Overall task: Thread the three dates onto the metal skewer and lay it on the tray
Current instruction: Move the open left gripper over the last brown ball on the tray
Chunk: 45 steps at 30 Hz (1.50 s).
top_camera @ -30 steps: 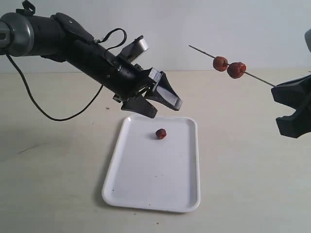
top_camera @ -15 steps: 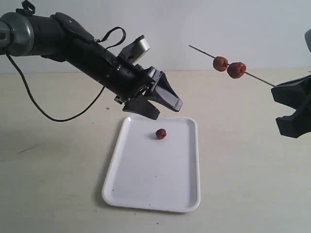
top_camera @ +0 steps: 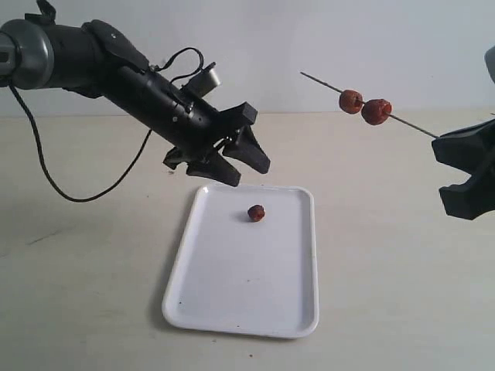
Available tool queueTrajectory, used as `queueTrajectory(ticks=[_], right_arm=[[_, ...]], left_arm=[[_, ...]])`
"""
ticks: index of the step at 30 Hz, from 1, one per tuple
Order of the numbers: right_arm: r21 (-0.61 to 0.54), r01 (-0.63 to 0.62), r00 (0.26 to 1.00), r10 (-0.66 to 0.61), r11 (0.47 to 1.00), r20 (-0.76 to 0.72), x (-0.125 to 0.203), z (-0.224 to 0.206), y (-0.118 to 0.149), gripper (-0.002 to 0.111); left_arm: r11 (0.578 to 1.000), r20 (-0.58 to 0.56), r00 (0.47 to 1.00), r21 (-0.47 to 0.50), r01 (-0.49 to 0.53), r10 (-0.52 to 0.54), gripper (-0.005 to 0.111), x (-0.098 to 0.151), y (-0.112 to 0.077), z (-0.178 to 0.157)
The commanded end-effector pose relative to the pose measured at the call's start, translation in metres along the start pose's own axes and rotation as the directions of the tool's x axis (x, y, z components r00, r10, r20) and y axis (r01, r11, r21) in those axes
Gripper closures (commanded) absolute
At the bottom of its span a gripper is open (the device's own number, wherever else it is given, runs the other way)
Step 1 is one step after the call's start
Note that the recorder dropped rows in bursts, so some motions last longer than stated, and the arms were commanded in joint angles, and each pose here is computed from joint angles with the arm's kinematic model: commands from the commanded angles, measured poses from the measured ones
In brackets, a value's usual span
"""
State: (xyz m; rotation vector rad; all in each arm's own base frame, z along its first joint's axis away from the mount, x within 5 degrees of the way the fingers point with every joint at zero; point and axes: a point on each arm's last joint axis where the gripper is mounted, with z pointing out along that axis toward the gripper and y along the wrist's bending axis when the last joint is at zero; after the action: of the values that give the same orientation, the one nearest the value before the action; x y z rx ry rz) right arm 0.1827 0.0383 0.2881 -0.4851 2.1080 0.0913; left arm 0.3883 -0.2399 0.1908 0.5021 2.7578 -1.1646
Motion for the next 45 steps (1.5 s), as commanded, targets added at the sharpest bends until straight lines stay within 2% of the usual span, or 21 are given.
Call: queueTrajectory(ticks=[1,6,10,14,17,22,25,30,45], right_arm=[[0.009,0.003,1.000,-0.003,1.000,0.004,0.001,-0.001,-0.001,0.108],[0.009,0.003,1.000,-0.003,1.000,0.004,0.001,-0.001,-0.001,0.108],[0.004,0.003,1.000,-0.003,1.000,-0.003,0.002,-0.001,0.000,0.108],[0.001,0.002,1.000,-0.002,1.000,-0.008,0.002,-0.001,0.000,0.108],[-0.003,0.002,1.000,-0.002,1.000,-0.014,0.003,-0.001,0.000,0.108],[-0.004,0.002,1.000,-0.003,1.000,-0.016,0.003,-0.001,0.000,0.108],[-0.004,0.002,1.000,-0.003,1.000,-0.016,0.003,-0.001,0.000,0.108],[-0.004,0.002,1.000,-0.003,1.000,-0.016,0.003,-0.001,0.000,0.108],[-0.005,0.001,1.000,-0.001,1.000,-0.015,0.003,-0.001,0.000,0.108]], left_arm=[[0.997,0.020,1.000,-0.071,0.025,-0.024,0.047,-0.007,-0.003,-0.009],[0.993,0.006,0.999,-0.114,0.038,-0.037,0.047,-0.009,-0.014,-0.009],[0.973,-0.020,0.999,-0.225,-0.049,0.046,0.047,-0.009,-0.029,-0.005],[0.932,-0.001,1.000,-0.363,-0.025,0.026,0.048,-0.009,-0.039,-0.001],[0.935,0.019,1.000,-0.356,-0.011,0.019,0.048,-0.009,-0.044,0.005],[0.939,-0.005,1.000,-0.343,0.026,-0.030,0.058,-0.006,-0.041,0.017],[0.937,-0.030,0.999,-0.347,0.030,-0.043,0.055,-0.005,-0.036,0.022],[0.955,-0.044,0.998,-0.296,0.028,-0.042,0.046,-0.004,-0.036,0.030],[0.961,-0.025,1.000,-0.276,-0.002,-0.005,0.046,-0.007,-0.036,0.032]])
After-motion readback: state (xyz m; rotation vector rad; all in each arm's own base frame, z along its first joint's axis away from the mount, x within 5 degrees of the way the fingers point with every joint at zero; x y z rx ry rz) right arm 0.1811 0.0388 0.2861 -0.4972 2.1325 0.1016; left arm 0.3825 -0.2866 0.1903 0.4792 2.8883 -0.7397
